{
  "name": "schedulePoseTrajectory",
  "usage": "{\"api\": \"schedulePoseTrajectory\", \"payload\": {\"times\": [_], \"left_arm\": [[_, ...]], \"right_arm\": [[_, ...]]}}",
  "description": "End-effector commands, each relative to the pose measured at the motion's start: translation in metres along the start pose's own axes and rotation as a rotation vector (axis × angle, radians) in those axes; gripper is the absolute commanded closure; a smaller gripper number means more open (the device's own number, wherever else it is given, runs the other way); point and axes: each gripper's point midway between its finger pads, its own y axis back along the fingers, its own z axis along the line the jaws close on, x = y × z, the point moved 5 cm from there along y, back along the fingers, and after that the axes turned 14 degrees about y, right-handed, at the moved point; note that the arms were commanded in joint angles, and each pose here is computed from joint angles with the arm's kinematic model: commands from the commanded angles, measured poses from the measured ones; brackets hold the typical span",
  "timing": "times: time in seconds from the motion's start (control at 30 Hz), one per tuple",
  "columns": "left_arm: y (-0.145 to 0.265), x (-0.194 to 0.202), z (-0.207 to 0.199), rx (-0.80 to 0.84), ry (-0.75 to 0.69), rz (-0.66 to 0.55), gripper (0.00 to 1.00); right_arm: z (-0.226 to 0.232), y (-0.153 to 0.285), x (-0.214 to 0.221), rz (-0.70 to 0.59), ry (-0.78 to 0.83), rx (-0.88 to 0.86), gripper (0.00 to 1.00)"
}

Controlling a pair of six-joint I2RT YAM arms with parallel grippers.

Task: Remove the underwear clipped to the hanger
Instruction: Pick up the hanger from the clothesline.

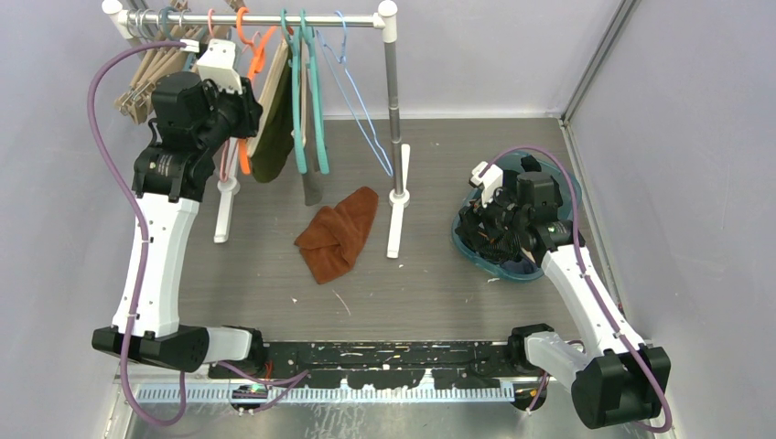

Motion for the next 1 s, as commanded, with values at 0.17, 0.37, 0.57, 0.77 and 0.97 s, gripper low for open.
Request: {"api": "schedulePoseTrajectory", "payload": {"times": [0.17, 0.37, 0.57, 0.77, 0.97], "left_arm": [[0.004, -0.016, -0.007, 0.036, 0.0, -0.08, 0.79], [0.007, -0.02, -0.007, 0.031, 0.001, -0.095, 0.86], [0.015, -0.031, -0.004, 0.002, -0.013, -0.139, 1.0], [0.042, -0.05, 0.003, -0.062, -0.069, -0.225, 1.0], [0.059, -0.061, 0.005, -0.081, -0.09, -0.284, 1.0]], "right_arm": [[-0.004, -0.002, -0.007, -0.035, 0.033, 0.007, 0.14], [-0.004, -0.003, -0.006, -0.029, 0.032, 0.005, 0.14], [-0.003, -0.003, -0.006, -0.027, 0.031, -0.002, 0.13], [-0.004, -0.004, -0.005, -0.023, 0.03, -0.002, 0.14], [-0.004, -0.005, -0.004, -0.019, 0.031, -0.001, 0.14]]}}
